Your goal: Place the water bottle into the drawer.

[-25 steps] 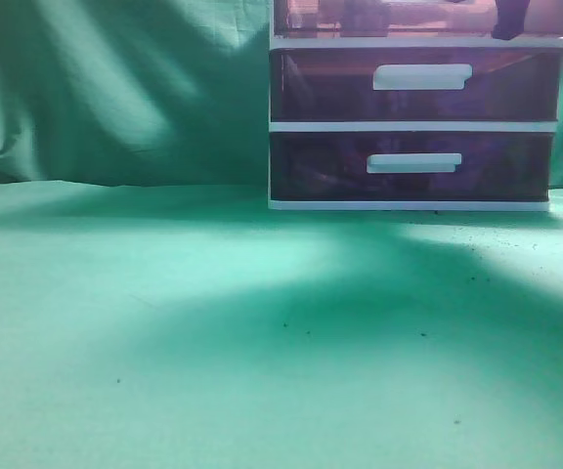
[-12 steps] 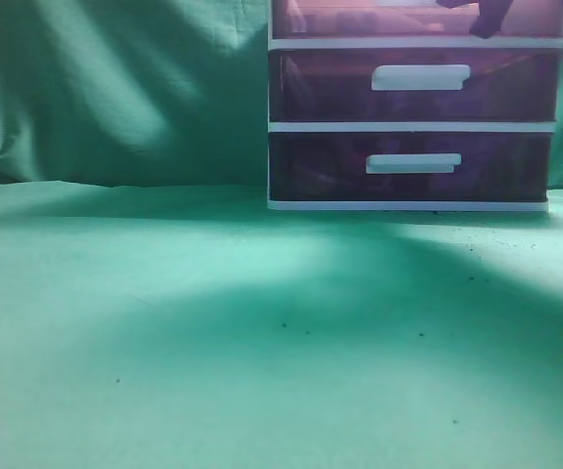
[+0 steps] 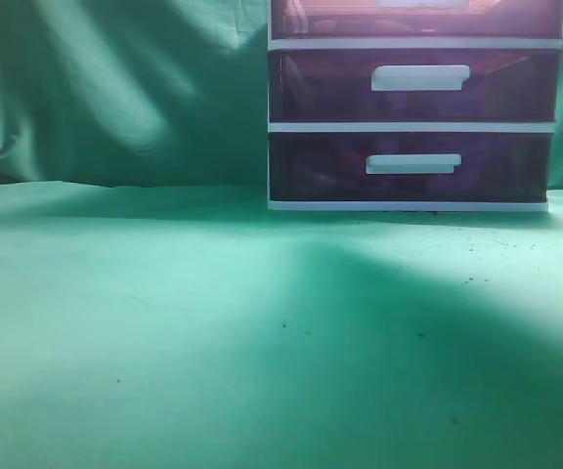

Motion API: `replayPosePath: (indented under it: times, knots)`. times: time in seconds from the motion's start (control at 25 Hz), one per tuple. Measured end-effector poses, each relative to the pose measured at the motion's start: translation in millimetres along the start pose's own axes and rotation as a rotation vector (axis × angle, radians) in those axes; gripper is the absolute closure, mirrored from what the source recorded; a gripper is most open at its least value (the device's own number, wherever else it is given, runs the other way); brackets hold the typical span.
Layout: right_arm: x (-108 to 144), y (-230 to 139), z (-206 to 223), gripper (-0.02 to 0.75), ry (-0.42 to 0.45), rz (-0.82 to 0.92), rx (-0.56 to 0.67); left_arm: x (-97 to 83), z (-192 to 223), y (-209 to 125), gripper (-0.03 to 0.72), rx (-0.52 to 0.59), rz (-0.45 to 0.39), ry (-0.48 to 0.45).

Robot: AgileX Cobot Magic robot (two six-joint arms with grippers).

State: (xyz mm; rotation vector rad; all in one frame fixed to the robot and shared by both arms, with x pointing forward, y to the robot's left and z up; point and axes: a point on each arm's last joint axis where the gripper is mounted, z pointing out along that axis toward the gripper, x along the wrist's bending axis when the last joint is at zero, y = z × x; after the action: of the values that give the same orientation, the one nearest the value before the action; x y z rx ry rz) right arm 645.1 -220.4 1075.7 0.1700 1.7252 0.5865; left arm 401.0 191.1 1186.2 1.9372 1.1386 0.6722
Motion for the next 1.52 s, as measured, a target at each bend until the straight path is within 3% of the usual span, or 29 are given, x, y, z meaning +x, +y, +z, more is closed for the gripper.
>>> replayPosePath:
  times: [0.24, 0.36, 0.6, 0.68, 0.88, 1.04, 1.28, 1.4, 1.52]
  knots:
    - [-1, 9, -40, 0.28, 0.0, 0.112, -0.012, -0.3, -1, 0, 0.688, -0.003, -0.006, -0.007]
    - [-8, 20, -83, 0.28, -0.022, 0.248, -0.038, 0.4, -16, 1, 0.688, -0.084, -0.021, -0.039]
    - [-27, 35, -156, 0.671, -0.052, 0.499, 0.026, 8.4, -66, -25, 0.688, -0.324, -0.007, -0.099]
    - [-31, 39, -177, 0.738, -0.07, 0.595, 0.089, 9.9, -73, -44, 0.688, -0.34, -0.013, -0.117]
    - [-26, 50, -218, 0.738, -0.031, 0.739, 0.24, 8.1, -85, -99, 0.688, -0.403, -0.028, -0.217]
    - [-8, 63, -240, 0.738, 0.129, 0.901, 0.313, 7.9, -84, -137, 0.688, -0.484, -0.065, -0.261]
    - [24, 79, -269, 0.738, 0.522, 0.935, 0.417, 6.8, -66, -181, 0.688, -0.548, -0.093, -0.28]
    - [29, 91, -287, 0.738, 0.693, 0.924, 0.323, 3.9, -50, -196, 0.688, -0.504, -0.115, -0.292]
    - [28, 103, -303, 0.738, 0.8, 0.925, 0.174, 1.7, -37, -208, 0.688, -0.448, -0.142, -0.297]
